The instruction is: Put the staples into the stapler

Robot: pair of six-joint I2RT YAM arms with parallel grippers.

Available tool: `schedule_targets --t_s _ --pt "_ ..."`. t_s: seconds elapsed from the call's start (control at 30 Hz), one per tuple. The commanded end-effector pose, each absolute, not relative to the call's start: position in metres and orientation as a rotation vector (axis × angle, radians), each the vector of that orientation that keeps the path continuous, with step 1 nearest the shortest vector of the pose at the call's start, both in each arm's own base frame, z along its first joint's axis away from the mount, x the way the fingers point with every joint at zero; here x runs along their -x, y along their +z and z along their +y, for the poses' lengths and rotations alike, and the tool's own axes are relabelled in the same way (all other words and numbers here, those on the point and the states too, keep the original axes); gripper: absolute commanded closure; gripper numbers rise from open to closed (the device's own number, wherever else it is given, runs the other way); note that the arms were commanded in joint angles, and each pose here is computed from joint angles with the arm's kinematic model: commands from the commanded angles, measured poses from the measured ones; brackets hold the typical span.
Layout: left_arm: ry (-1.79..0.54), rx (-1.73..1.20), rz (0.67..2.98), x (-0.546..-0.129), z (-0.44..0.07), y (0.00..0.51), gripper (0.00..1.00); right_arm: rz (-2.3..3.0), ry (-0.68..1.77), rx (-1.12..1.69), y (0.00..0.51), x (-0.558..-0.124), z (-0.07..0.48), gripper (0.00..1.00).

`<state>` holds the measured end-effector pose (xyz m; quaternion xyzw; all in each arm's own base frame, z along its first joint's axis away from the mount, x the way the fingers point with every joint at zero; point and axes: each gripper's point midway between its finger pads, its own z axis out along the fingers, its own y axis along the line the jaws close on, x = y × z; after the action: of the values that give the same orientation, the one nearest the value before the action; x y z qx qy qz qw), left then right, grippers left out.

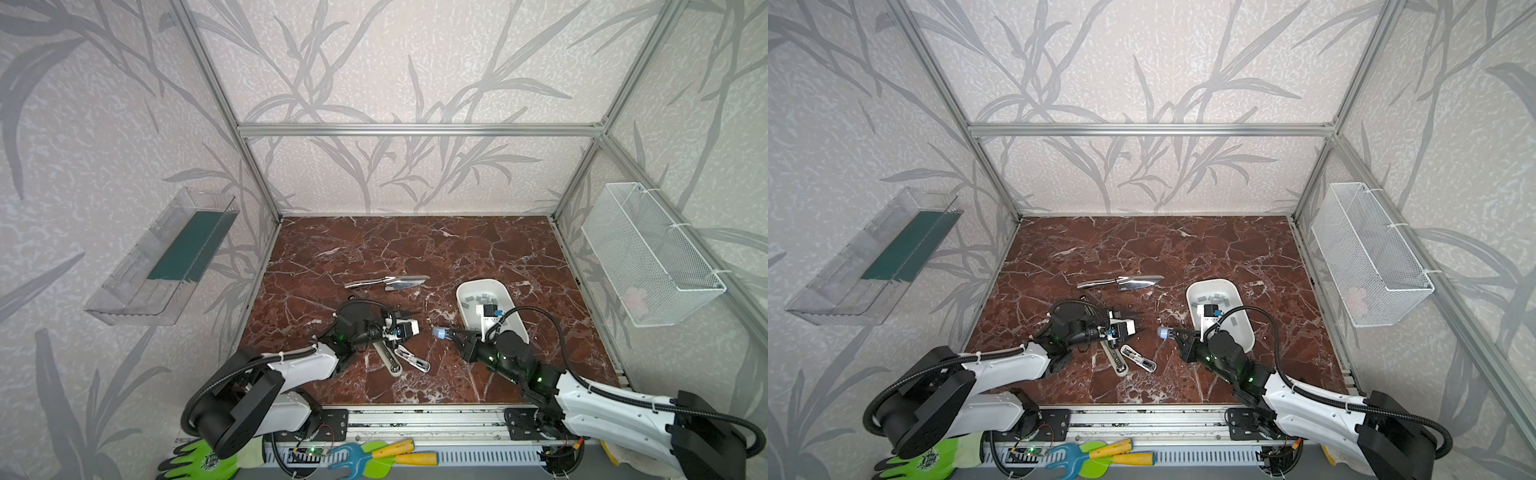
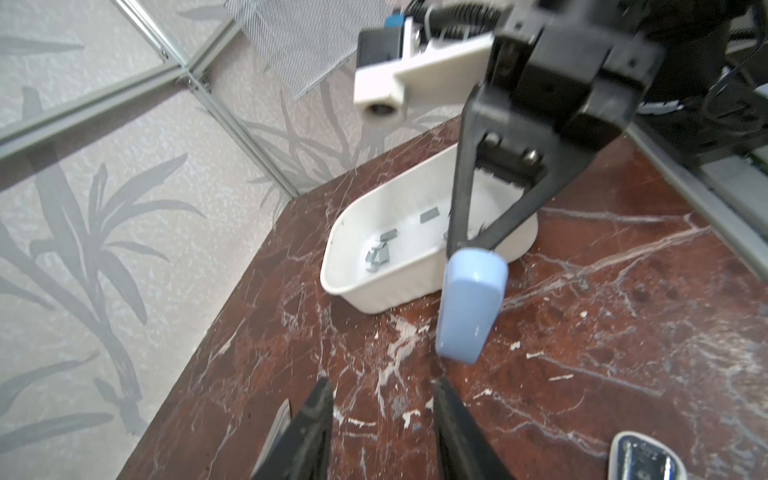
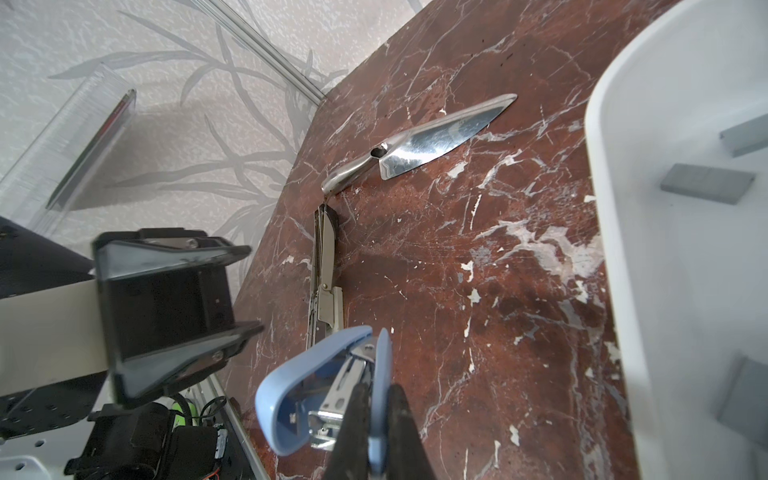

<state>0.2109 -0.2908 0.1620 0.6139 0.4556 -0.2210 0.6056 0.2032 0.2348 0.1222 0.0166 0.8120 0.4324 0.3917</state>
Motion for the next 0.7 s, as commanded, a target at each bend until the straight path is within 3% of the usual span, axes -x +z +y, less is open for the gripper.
schedule_targets --t_s 0.0,0.27,0.43,0.67 --pt "-0.548 -1.493 1.012 -0.191 -0.301 0.17 0.53 2.0 1.114 -0.024 0.143 -0.212 0.243 1.0" --pt "-0.662 -1.538 0.918 -0.161 -0.321 0.177 0.51 1.999 1.119 0.0 0.146 -0.216 0.252 1.0" --pt "-0.667 -1.502 0.943 -0.171 -0.336 0.179 0.6 2.001 1.134 0.005 0.145 -0.215 0.255 1.0" --pt "-0.614 -1.502 1.017 -0.188 -0.354 0.168 0.61 2.005 1.134 0.005 0.143 -0.214 0.254 1.0"
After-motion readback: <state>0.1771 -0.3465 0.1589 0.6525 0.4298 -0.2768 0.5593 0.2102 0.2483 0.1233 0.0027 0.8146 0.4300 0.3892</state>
